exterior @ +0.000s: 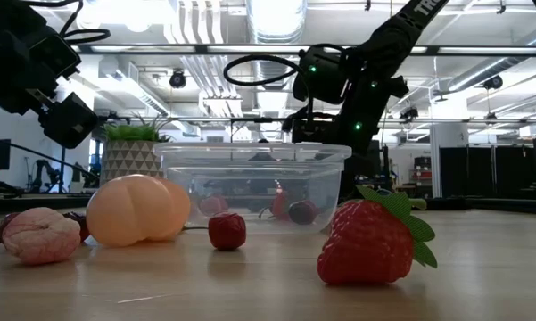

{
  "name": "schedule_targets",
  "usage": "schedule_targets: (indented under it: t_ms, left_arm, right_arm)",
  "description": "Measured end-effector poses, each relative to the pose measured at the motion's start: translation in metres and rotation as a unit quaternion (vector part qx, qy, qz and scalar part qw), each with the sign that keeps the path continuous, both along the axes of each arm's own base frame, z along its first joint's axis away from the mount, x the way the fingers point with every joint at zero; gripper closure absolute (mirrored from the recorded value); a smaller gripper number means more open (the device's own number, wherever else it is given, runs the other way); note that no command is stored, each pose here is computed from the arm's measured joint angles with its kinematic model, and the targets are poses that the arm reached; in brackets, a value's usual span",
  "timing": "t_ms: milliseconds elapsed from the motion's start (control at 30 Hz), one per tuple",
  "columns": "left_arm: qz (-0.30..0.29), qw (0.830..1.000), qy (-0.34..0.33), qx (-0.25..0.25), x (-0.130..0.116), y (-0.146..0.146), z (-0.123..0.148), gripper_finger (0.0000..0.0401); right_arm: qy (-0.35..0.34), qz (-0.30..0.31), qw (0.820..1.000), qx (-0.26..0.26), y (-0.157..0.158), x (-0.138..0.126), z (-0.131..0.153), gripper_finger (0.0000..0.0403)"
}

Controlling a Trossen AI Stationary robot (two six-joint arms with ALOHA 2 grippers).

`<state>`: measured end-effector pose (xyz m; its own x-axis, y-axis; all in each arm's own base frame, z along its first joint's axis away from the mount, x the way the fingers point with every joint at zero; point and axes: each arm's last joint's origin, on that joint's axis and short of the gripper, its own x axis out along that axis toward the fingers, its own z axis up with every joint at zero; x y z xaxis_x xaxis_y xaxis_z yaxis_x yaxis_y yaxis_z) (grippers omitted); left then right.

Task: Pick and placing Produce into tupperware
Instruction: Put the red cherry into the transparent container, then put the blackberry into the transparent container

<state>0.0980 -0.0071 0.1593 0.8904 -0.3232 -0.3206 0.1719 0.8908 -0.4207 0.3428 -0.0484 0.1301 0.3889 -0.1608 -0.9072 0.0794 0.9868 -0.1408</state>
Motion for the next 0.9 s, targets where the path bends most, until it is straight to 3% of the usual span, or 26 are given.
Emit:
schedule_targets:
  t_ms: [100, 233, 367, 567, 900]
  left_arm:
    - [0.000, 1.000, 0.000, 0.000, 0.000, 0.000, 0.000, 0.0161]
    - [0.000, 1.000, 0.000, 0.000, 0.000, 0.000, 0.000, 0.0161]
    - [0.000, 1.000, 0.000, 0.000, 0.000, 0.000, 0.000, 0.0161]
    - [0.000, 1.000, 0.000, 0.000, 0.000, 0.000, 0.000, 0.0161]
    - [0.000, 1.000, -0.001, 0.000, 0.000, 0.000, 0.000, 0.0161]
  right_arm:
    - [0.014, -0.029, 0.998, -0.053, -0.003, -0.002, 0.006, 0.0345]
    - [-0.020, -0.079, 0.990, -0.116, -0.011, -0.001, 0.032, 0.0347]
    - [-0.054, -0.074, 0.992, -0.081, -0.010, -0.002, 0.065, 0.0341]
    - [-0.135, -0.002, 0.989, 0.053, 0.011, 0.009, 0.117, 0.0320]
    - [-0.079, 0.057, 0.994, 0.056, 0.063, 0.031, 0.105, 0.0238]
